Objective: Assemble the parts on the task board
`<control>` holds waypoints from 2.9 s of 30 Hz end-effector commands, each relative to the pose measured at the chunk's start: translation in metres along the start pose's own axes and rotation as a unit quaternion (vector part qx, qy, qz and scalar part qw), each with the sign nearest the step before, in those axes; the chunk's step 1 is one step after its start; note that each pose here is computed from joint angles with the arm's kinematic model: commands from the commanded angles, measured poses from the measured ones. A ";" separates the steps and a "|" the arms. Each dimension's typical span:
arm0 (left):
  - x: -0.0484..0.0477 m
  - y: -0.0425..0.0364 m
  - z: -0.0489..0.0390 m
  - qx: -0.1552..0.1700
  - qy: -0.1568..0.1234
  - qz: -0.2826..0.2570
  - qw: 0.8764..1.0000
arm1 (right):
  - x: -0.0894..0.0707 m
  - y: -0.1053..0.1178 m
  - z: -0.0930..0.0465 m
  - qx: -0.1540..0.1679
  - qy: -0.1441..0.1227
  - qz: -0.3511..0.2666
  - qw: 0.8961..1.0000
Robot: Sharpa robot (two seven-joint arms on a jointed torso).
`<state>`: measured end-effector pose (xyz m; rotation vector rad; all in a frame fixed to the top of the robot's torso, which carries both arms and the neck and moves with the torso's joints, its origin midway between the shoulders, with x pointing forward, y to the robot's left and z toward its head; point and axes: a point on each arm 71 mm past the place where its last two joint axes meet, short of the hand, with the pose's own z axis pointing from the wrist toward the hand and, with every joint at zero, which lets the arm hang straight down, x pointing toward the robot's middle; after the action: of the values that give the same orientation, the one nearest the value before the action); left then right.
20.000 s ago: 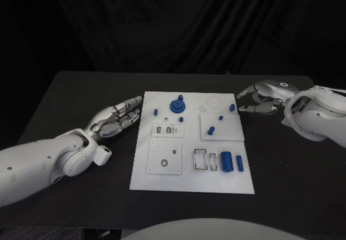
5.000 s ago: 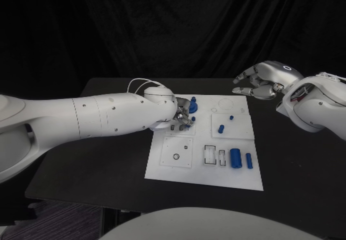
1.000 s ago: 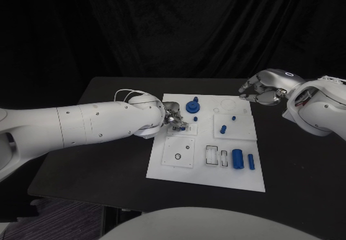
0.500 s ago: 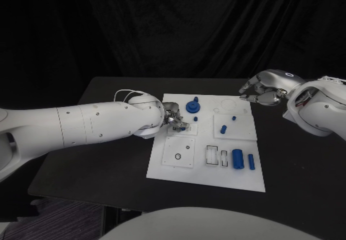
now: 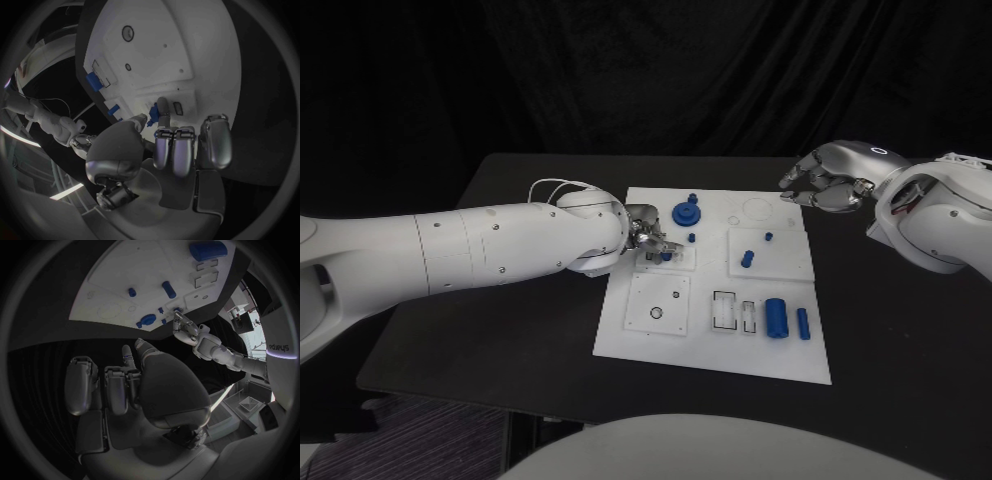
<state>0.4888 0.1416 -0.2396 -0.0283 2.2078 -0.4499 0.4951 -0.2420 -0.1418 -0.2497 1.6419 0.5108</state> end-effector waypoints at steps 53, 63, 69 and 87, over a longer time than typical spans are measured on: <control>0.0071 0.0002 0.0034 0.023 -0.003 -0.009 1.000 | 0.003 -0.004 -0.001 0.016 0.014 -0.001 1.000; -0.0014 -0.0017 -0.0034 0.059 -0.071 -0.032 0.995 | 0.003 -0.006 -0.002 0.019 0.013 -0.001 1.000; -0.0131 0.0009 -0.0134 0.081 -0.127 -0.027 0.988 | 0.002 -0.008 -0.004 0.022 0.011 -0.001 1.000; -0.0580 0.0228 -0.0130 0.006 -0.108 0.027 0.994 | 0.002 -0.010 -0.004 0.026 0.008 -0.002 1.000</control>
<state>0.5184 0.1773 -0.1925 -0.0426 1.9225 -0.4601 0.4955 -0.2512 -0.1442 -0.2319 1.6680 0.4787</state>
